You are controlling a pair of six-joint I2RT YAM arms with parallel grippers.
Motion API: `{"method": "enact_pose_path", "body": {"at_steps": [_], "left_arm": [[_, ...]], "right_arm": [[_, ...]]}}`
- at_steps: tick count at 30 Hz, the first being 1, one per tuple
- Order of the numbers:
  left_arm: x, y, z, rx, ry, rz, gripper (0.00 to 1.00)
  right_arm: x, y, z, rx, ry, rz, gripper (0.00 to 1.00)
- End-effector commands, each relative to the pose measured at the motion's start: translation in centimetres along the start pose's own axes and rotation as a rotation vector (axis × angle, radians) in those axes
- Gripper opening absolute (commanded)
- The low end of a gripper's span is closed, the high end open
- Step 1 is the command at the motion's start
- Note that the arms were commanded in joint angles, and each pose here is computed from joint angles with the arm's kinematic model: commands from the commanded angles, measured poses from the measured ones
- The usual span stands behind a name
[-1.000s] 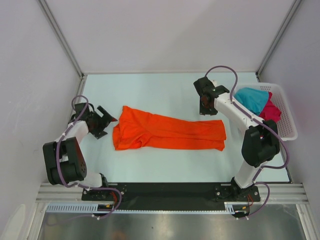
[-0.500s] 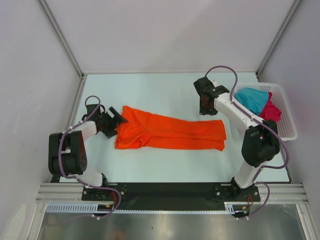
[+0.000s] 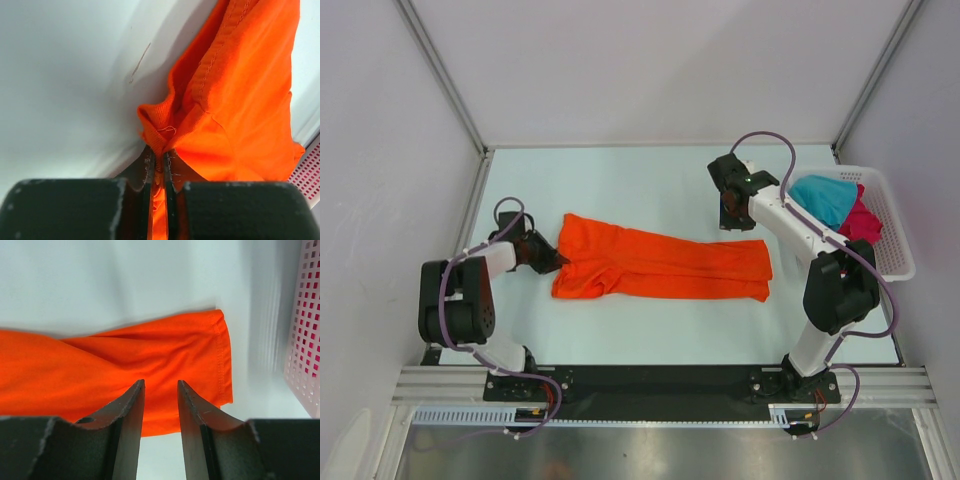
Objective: Fold and stack the t-shirts
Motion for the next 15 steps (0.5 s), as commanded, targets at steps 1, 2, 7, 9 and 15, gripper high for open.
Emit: {"method": "enact_pose_path", "body": {"at_steps": [1,2,7,9,15], "left_arm": [[1.0,-2.6,-3.5,-0.035,-0.087,0.003,0.07],[0.8,-2.4,-4.1,-0.021,-0.081,-0.032,0.07],[1.1,-5.3,-9.6,-0.019,-0.161,-0.037,0.09],[0.9,-6.7,-12.1,-0.018,-0.176,-0.039,0.09],[-2.1,-10.5,-18.0,-0.067,-0.138,-0.065,0.11]], "right_arm": [[1.4,-1.1,-0.6,-0.017,-0.044,0.014,0.38],[1.4,-1.1,-0.6,-0.017,-0.044,0.015,0.38],[1.9,-1.4,-0.6,-0.023,-0.049,0.015,0.38],[2.0,-1.5,-0.6,-0.024,-0.051,0.017,0.38],[1.7,-1.5,-0.8,-0.021,-0.041,0.016,0.38]]}}
Point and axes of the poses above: each gripper's point midway between its finger pads, its own x axis back along the fingers, its own y axis along the line the jaws close on, z = x × y, the point moved 8 cm from there along x, back along the fingers, and after that the axes turned 12 degrees about x, right-handed, at the moved point
